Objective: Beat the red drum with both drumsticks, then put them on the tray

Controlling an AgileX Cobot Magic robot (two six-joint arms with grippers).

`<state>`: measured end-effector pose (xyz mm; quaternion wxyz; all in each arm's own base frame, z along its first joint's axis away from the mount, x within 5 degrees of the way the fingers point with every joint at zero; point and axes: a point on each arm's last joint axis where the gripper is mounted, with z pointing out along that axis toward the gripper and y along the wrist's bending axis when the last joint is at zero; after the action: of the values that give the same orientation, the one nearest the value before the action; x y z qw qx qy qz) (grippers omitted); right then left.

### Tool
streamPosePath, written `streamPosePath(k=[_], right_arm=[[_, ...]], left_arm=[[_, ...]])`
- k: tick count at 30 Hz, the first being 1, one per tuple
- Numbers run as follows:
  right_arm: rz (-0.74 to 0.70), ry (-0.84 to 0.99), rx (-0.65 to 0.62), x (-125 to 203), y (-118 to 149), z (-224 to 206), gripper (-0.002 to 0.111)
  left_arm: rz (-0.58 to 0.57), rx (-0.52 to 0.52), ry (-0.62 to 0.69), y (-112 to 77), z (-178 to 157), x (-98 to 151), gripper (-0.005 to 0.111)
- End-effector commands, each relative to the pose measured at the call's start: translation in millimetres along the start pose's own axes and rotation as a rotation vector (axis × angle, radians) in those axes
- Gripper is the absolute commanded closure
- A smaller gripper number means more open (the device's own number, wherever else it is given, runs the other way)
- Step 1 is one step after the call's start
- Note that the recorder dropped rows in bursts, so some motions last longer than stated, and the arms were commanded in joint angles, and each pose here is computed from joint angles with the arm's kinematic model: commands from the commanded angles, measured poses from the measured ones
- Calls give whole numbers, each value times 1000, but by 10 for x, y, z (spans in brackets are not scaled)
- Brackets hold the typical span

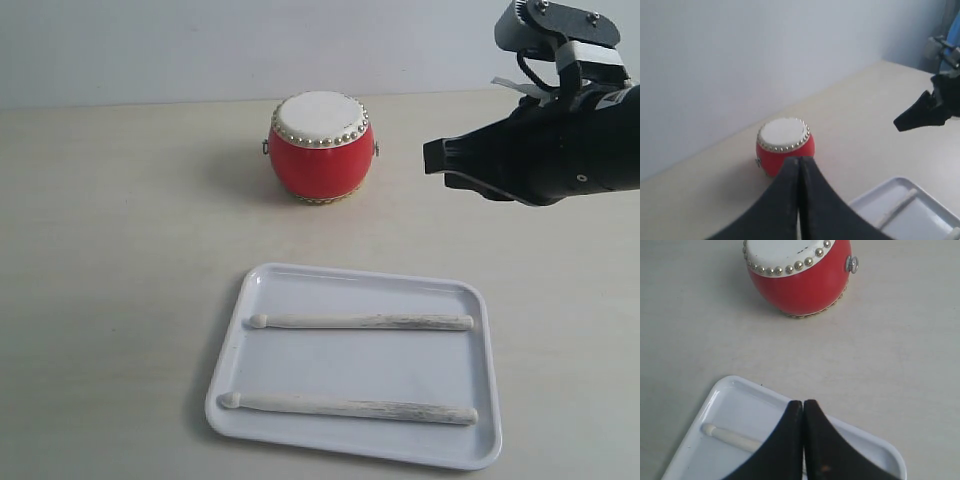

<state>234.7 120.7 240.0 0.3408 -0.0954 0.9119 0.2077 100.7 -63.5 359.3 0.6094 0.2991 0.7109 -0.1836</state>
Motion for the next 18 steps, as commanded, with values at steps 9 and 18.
streamPosePath(k=[9, 18], right_arm=[[9, -21, 3, -29, -8, -21, 108], [9, -21, 3, -29, -8, -21, 108]], left_arm=[[151, -60, -220, -294, -618, -103, 107], [-179, -322, -135, -58, -598, 239, 107]])
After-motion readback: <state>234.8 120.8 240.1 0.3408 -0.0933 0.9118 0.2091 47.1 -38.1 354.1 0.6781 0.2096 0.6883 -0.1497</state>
